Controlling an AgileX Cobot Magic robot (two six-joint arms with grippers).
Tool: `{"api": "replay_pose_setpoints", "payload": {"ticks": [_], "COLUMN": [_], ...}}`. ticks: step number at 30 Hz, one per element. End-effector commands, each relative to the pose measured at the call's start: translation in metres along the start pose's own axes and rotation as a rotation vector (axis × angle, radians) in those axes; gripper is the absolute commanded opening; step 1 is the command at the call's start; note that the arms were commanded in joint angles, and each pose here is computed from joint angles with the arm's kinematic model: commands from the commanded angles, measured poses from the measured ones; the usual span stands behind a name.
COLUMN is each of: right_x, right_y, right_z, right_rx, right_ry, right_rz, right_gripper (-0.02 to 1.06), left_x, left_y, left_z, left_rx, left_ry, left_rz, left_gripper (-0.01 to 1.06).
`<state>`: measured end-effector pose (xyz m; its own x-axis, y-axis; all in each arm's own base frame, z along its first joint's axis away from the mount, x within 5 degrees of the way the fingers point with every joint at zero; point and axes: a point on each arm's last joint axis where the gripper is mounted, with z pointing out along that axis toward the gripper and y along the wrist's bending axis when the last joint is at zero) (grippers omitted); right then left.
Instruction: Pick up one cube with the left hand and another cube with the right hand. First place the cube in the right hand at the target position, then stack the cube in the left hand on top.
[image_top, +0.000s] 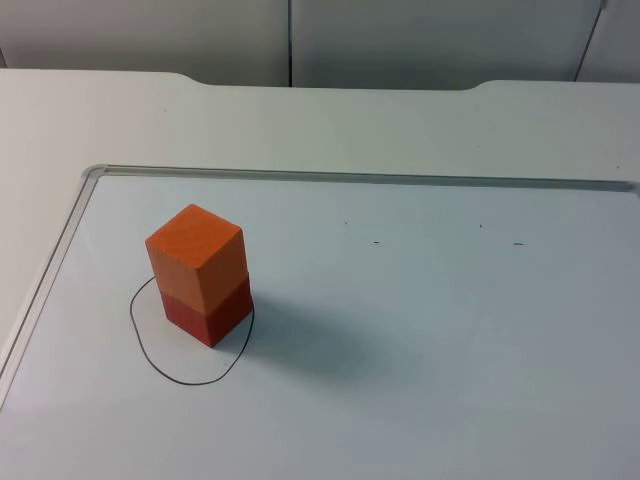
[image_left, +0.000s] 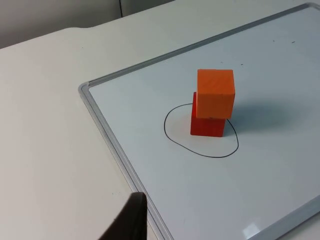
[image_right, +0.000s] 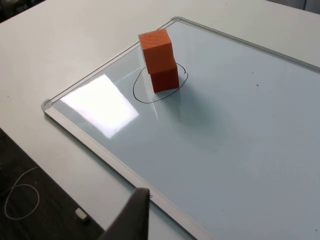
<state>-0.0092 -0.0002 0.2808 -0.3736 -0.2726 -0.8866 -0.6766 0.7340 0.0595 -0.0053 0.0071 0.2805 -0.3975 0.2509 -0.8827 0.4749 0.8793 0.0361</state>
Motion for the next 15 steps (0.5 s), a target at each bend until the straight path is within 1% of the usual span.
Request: {"api": "replay_pose_setpoints", "payload": {"ticks": [1, 8, 10, 11, 12, 13, 15], "right_x": [0.0022, 0.0022, 0.0022, 0.0021, 0.0021, 0.002, 0.0018], "right_y": [-0.0007, -0.0007, -0.0006, -0.0004, -0.0004, -0.0003, 0.0003], "right_z": [0.0017, 0.0017, 0.0018, 0.0019, 0.0019, 0.0021, 0.0027], "right_rx": [0.011, 0.011, 0.028, 0.049, 0.049, 0.074, 0.17], "right_ry": [0.005, 0.005, 0.004, 0.003, 0.003, 0.001, -0.005], "right_rz": [0.0, 0.0, 0.008, 0.02, 0.02, 0.032, 0.082], "right_gripper": [0.98, 0.98, 0.98, 0.98, 0.98, 0.98, 0.98], "left_x": [0.0008, 0.0008, 0.0008, 0.0008, 0.0008, 0.0008, 0.0008], "left_y": [-0.0008, -0.0008, -0.0008, -0.0008, -0.0008, -0.0008, -0.0008], "left_z": [0.0016, 0.0016, 0.0016, 0.0016, 0.0016, 0.0016, 0.0016], "left_rx": [0.008, 0.008, 0.008, 0.008, 0.008, 0.008, 0.008], "left_ry": [-0.008, -0.008, -0.008, -0.008, -0.008, -0.008, -0.008], "left_rz": [-0.003, -0.003, -0.003, -0.003, -0.003, -0.003, -0.003], "left_gripper": [1.05, 1.05, 1.05, 1.05, 1.05, 1.05, 1.05]}}
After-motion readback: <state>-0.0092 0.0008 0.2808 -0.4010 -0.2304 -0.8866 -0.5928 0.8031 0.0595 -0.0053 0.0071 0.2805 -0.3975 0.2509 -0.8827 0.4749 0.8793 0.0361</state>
